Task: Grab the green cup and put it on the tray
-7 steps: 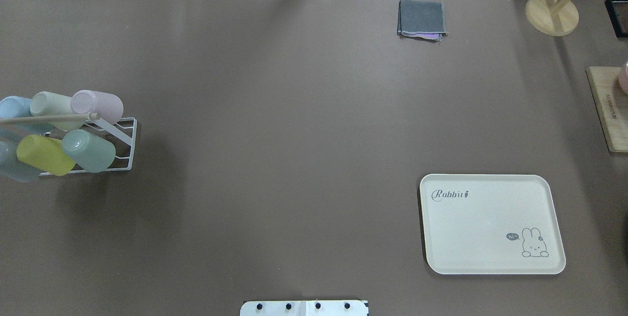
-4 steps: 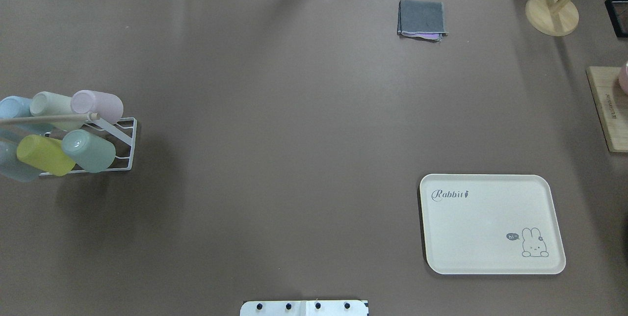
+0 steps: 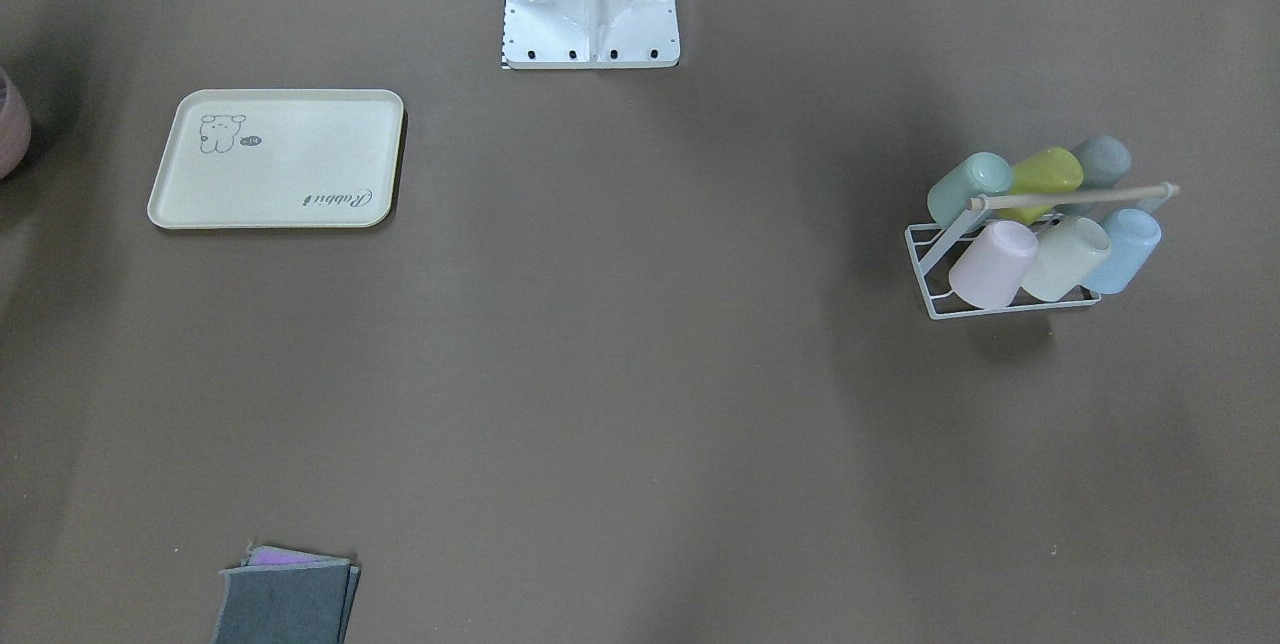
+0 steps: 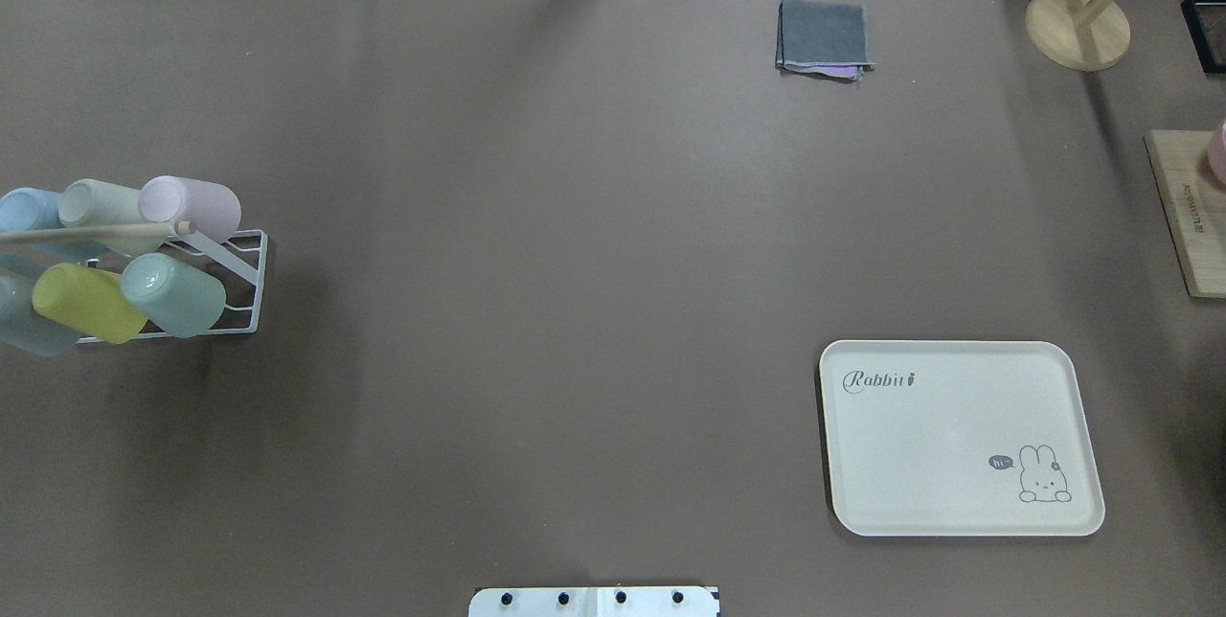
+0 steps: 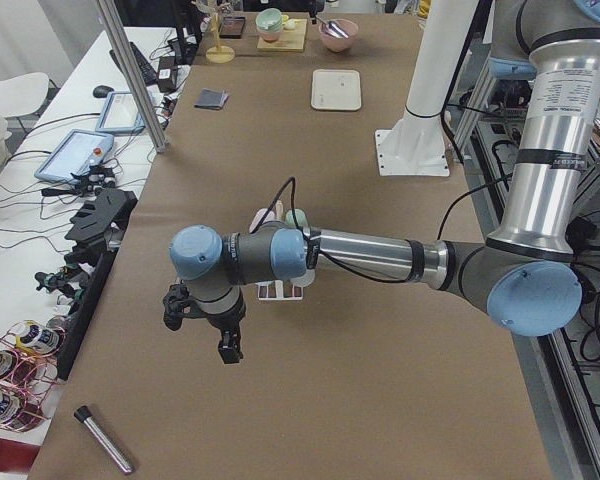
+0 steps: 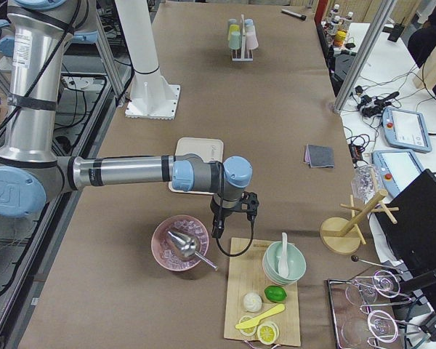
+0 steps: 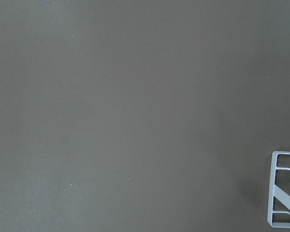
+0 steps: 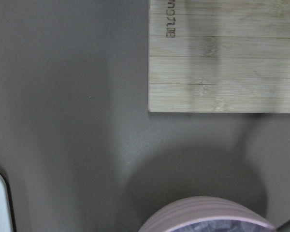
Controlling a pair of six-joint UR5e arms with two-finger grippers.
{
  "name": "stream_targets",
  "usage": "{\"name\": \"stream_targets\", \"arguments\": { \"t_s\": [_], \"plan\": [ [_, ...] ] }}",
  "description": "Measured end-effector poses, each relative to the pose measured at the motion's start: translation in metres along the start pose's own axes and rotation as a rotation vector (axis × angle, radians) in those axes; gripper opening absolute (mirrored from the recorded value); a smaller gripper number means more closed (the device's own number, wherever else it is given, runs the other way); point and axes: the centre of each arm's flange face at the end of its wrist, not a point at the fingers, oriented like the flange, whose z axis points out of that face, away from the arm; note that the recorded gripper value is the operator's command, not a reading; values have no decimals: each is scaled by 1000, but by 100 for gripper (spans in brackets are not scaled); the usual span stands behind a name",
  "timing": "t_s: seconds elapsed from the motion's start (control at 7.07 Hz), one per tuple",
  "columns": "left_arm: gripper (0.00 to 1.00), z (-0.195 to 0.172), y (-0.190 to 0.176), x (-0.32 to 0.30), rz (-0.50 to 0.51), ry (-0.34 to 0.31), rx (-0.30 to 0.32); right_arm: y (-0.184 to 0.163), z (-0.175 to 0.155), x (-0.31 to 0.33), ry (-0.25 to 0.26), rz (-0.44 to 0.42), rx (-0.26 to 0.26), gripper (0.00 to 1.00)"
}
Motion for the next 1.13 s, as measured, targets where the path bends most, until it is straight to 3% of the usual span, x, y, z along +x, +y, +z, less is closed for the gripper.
{"name": "stream_targets", "arguments": {
  "t_s": [0.42,0.85,1.13],
  "plan": [
    [98,-22,-5,20,51,-4,63,3,-6,-42,-10,47,18,100],
    [98,-58,28,56,48,0,116,22,-5,-99,-12,143,1,100],
    [98,-69,48,77,14,7,136,39,9,-123,-9,88,-12,100]
  ]
}}
